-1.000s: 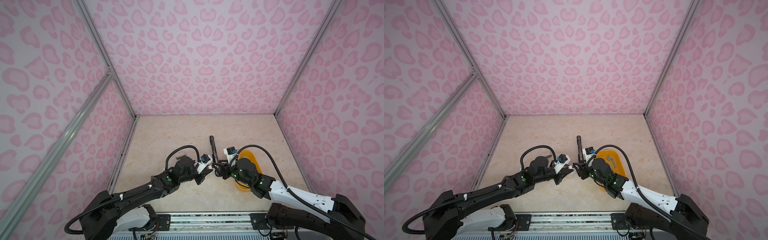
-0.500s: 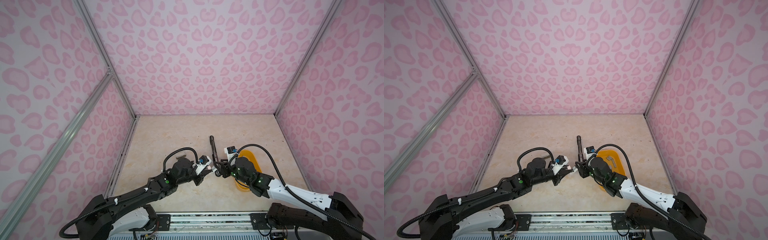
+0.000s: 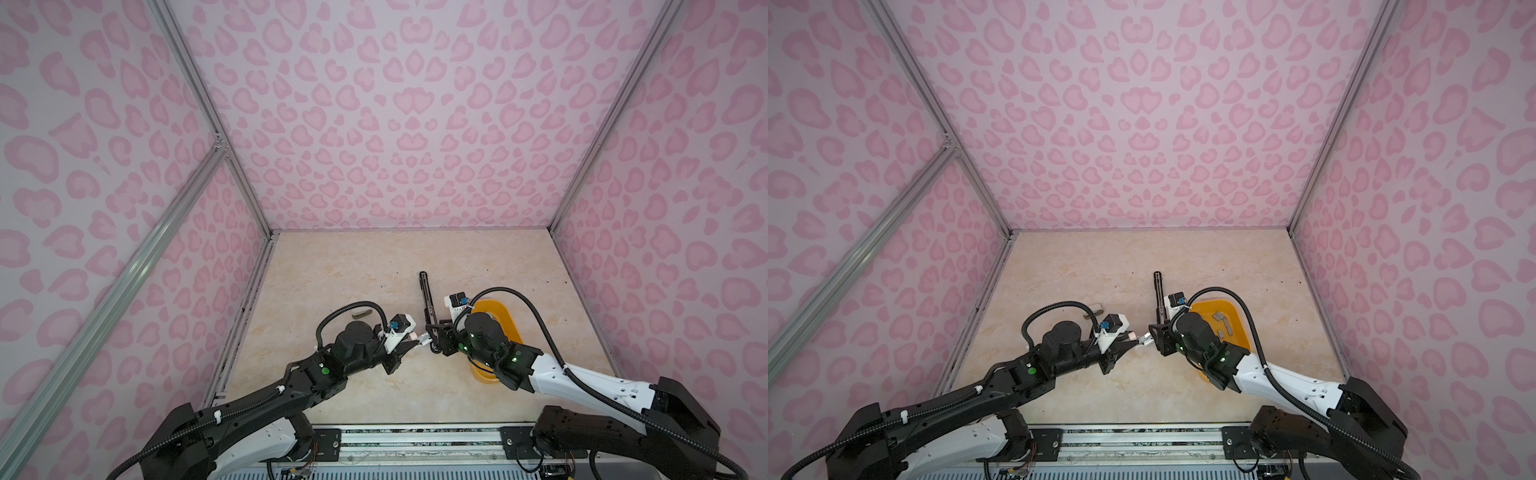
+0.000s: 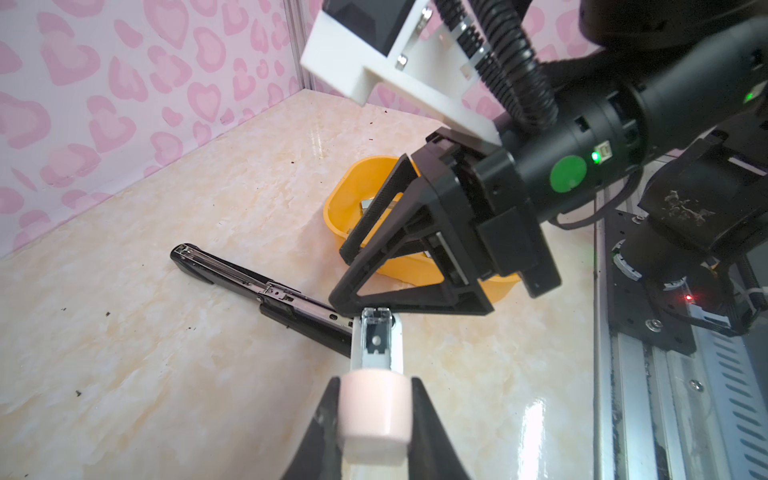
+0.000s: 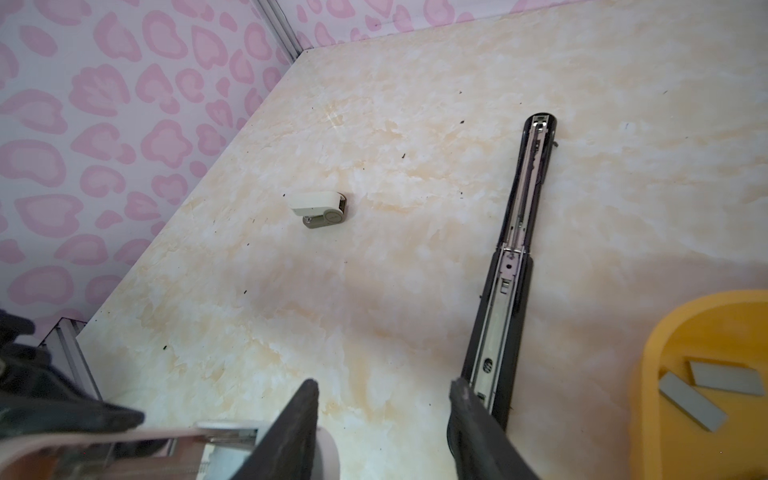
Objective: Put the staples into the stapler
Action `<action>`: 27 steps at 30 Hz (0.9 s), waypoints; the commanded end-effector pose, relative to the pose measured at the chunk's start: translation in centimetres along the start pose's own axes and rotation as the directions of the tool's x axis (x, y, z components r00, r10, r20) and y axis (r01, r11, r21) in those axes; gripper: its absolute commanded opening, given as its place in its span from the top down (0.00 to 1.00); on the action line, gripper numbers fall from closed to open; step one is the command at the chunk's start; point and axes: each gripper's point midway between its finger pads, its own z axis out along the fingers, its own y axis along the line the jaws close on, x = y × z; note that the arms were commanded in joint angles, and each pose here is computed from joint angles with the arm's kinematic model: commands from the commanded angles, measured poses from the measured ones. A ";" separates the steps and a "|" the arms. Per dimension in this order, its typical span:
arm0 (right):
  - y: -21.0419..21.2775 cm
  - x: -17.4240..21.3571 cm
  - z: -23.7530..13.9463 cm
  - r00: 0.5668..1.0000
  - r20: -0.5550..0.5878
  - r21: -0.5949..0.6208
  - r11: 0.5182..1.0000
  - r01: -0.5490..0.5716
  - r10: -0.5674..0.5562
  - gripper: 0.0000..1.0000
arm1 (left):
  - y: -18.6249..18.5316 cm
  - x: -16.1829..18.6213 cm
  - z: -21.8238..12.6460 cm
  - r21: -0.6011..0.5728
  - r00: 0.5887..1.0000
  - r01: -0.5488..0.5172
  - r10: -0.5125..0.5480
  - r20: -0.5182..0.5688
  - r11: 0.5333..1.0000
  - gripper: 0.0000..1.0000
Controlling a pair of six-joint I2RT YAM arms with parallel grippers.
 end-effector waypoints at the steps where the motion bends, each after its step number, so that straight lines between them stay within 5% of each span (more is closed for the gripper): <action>1: 0.7 0.8 0.4 0.999 -0.040 -0.028 0.999 0.020 -0.021 0.48 | 0.1 -2.3 -0.4 -0.012 0.995 -0.026 0.027 0.098 1.000 0.96; 27: 4.2 2.5 1.6 0.984 -0.104 -0.095 0.986 0.134 -0.144 0.43 | 1.1 -2.5 -2.1 -0.093 0.984 -0.033 0.049 0.171 0.995 0.96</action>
